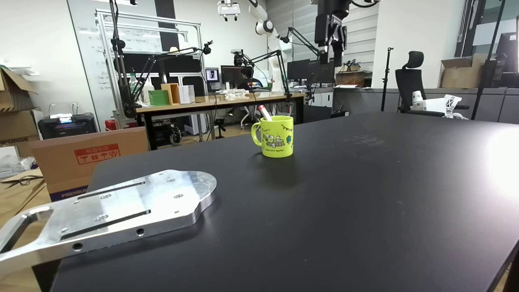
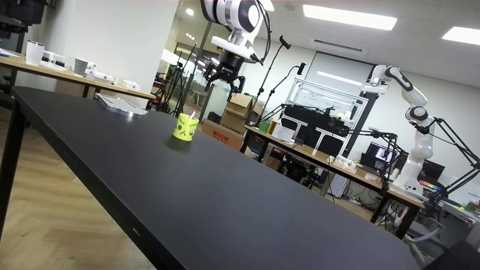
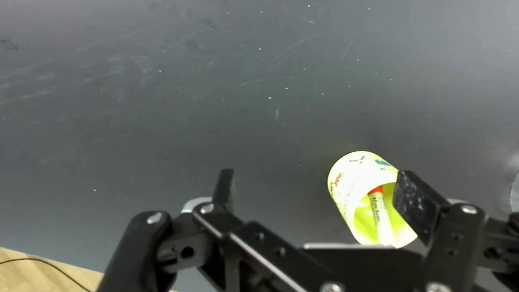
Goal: Remove the red marker from the yellow mug
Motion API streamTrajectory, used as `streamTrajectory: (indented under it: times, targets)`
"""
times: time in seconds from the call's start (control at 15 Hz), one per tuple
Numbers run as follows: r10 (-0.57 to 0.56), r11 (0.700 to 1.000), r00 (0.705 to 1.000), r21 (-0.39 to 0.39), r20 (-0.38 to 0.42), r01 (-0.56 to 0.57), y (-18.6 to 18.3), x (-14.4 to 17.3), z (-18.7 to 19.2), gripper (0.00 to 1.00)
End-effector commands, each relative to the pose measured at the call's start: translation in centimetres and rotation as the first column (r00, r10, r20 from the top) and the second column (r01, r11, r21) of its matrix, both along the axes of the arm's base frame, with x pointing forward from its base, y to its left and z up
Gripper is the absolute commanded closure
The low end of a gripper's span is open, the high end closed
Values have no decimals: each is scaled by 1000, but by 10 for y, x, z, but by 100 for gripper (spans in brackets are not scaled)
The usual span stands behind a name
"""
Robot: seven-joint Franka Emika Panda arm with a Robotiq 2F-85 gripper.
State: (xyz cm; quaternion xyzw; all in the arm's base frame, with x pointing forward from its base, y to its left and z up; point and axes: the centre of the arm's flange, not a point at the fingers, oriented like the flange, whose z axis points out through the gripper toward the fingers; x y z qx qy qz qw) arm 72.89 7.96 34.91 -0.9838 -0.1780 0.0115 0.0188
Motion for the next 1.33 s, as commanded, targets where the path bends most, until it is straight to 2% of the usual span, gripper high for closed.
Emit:
streamTrajectory:
  times: [0.0, 0.2, 0.27, 0.47, 1.0, 1.27]
  targets:
    - [86, 996, 995, -3, -43, -86, 51, 69, -9, 0]
    - [128, 992, 986, 1, -106, -129, 89, 80, -19, 0]
    - [106, 994, 991, 11, -79, -106, 67, 14, -32, 0]
    - [126, 992, 987, 11, -98, -125, 83, 17, -37, 0]
    - [121, 993, 988, 11, -95, -120, 78, 20, -34, 0]
    - [134, 991, 990, 3, -46, -134, 100, 47, -25, 0]
